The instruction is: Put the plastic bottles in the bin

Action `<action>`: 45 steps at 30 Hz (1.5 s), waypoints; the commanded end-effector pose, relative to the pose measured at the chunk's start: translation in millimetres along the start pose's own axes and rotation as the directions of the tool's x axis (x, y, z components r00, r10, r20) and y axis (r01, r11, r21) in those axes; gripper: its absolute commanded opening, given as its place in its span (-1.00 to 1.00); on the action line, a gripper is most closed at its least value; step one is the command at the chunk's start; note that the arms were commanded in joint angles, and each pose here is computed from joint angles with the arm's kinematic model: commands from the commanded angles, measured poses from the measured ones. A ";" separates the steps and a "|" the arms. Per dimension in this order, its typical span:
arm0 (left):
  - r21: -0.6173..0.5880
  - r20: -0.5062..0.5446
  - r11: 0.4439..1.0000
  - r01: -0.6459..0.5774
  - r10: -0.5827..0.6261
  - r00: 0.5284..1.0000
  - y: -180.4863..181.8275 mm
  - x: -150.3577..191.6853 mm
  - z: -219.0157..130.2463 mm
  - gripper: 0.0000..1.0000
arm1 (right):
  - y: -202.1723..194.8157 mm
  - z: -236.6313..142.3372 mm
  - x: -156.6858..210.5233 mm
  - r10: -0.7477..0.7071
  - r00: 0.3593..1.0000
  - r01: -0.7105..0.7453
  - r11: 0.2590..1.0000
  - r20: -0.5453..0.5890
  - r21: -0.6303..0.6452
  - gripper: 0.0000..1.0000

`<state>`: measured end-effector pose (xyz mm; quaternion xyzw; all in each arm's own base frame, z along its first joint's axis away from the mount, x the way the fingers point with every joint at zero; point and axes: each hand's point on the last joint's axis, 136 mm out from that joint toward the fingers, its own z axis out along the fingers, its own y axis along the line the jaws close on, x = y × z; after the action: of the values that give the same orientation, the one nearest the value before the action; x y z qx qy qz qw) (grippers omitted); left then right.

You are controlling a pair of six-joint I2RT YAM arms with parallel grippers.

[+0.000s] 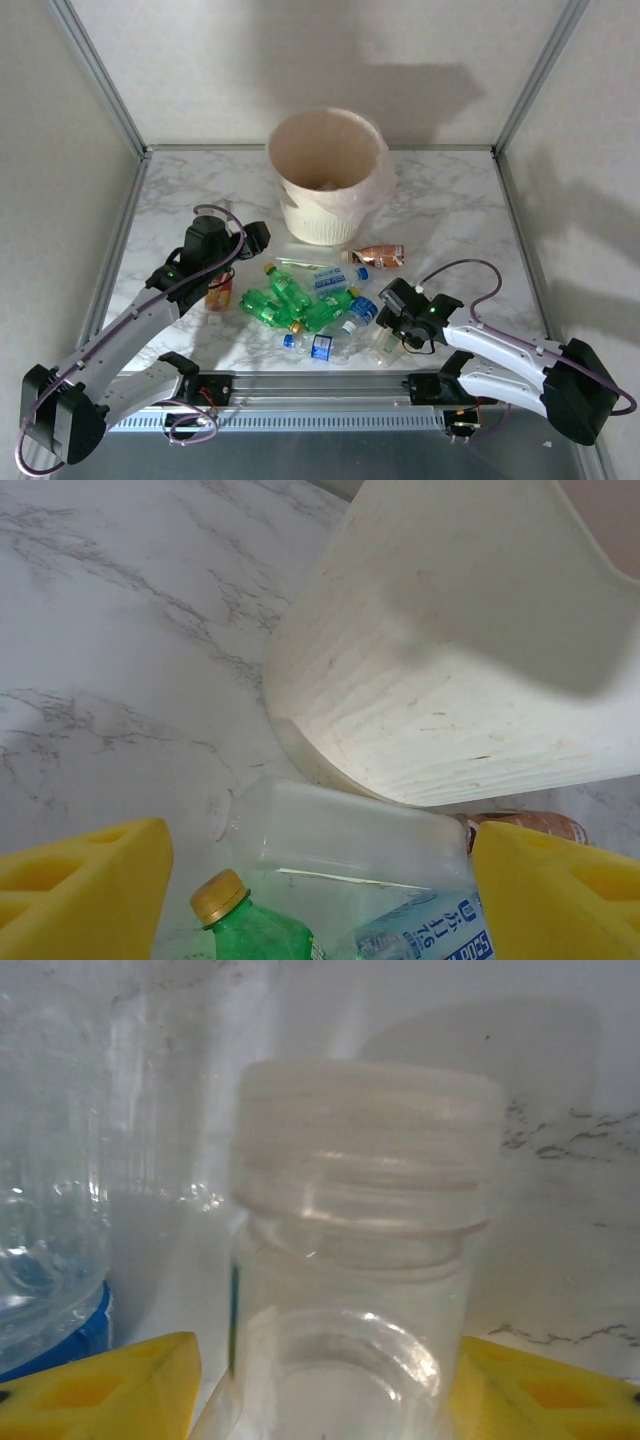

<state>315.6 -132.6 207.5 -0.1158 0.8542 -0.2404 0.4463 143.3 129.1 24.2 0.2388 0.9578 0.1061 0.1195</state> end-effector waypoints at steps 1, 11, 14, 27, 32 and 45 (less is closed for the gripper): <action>-0.012 -0.002 1.000 0.001 -0.001 1.000 5.7 1.1 2.1 0.56 | -11.3 5.6 4.0 0.008 1.000 -0.008 0.999 -0.004 0.037 0.21; -0.023 -0.002 1.000 0.009 -0.009 1.000 8.4 1.2 3.5 0.56 | -8.4 -19.9 -14.5 0.010 0.997 -0.014 0.999 0.081 0.044 0.00; -0.037 0.007 0.999 0.018 -0.017 1.000 11.4 -0.5 3.1 0.55 | -3.6 -38.4 -26.4 0.009 0.991 -0.014 0.999 0.131 0.037 -0.01; -0.174 0.096 0.978 0.117 -0.101 0.990 50.8 -13.0 -6.0 0.56 | 106.3 -219.9 -148.4 -0.002 0.846 0.121 0.975 0.534 -0.187 0.01; -0.185 0.090 0.976 0.118 -0.103 0.991 54.5 -10.5 -6.3 0.57 | 175.2 -284.3 -188.3 -0.005 0.746 0.256 0.926 0.666 -0.279 0.02; -0.295 0.086 0.948 0.117 -0.095 0.992 81.7 -9.4 -6.3 0.60 | 298.8 -337.1 -273.3 0.027 0.624 0.425 0.827 0.781 -0.369 0.06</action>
<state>320.3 -69.3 184.5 -0.2229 0.8507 -0.1572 0.4493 396.2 197.6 455.7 0.1337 0.7853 0.2261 0.5607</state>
